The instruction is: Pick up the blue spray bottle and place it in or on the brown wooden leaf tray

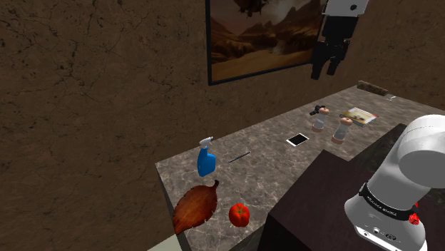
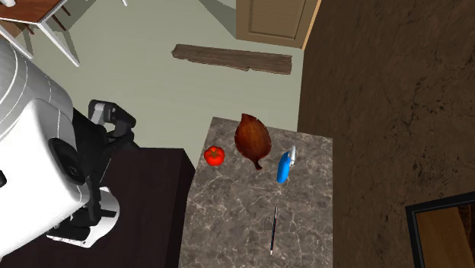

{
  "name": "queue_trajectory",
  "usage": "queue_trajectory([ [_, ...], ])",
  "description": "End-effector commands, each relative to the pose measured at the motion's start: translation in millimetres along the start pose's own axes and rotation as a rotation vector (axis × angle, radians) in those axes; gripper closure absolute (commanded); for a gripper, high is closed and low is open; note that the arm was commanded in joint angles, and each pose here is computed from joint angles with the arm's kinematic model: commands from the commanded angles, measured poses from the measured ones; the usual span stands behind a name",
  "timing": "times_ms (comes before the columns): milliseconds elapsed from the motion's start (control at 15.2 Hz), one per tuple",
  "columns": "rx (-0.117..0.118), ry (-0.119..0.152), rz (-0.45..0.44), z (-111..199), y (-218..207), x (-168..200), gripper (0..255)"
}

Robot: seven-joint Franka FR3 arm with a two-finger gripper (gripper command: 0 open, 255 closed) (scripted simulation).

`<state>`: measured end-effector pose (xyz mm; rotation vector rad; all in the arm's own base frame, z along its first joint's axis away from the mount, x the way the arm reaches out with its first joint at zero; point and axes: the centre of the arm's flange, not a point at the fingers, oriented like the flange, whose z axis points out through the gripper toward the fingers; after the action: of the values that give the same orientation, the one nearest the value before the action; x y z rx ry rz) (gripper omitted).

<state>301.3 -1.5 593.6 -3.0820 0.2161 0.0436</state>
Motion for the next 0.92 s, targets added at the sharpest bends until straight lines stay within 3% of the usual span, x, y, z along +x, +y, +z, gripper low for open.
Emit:
queue_trajectory([
  [0, 0.000, 0.000, 0.000, 0.0, 0.0, 0.0, 0],
  [858, 0.069, 0.084, -0.410, 140.2, 30.7, 87.0, 0],
])
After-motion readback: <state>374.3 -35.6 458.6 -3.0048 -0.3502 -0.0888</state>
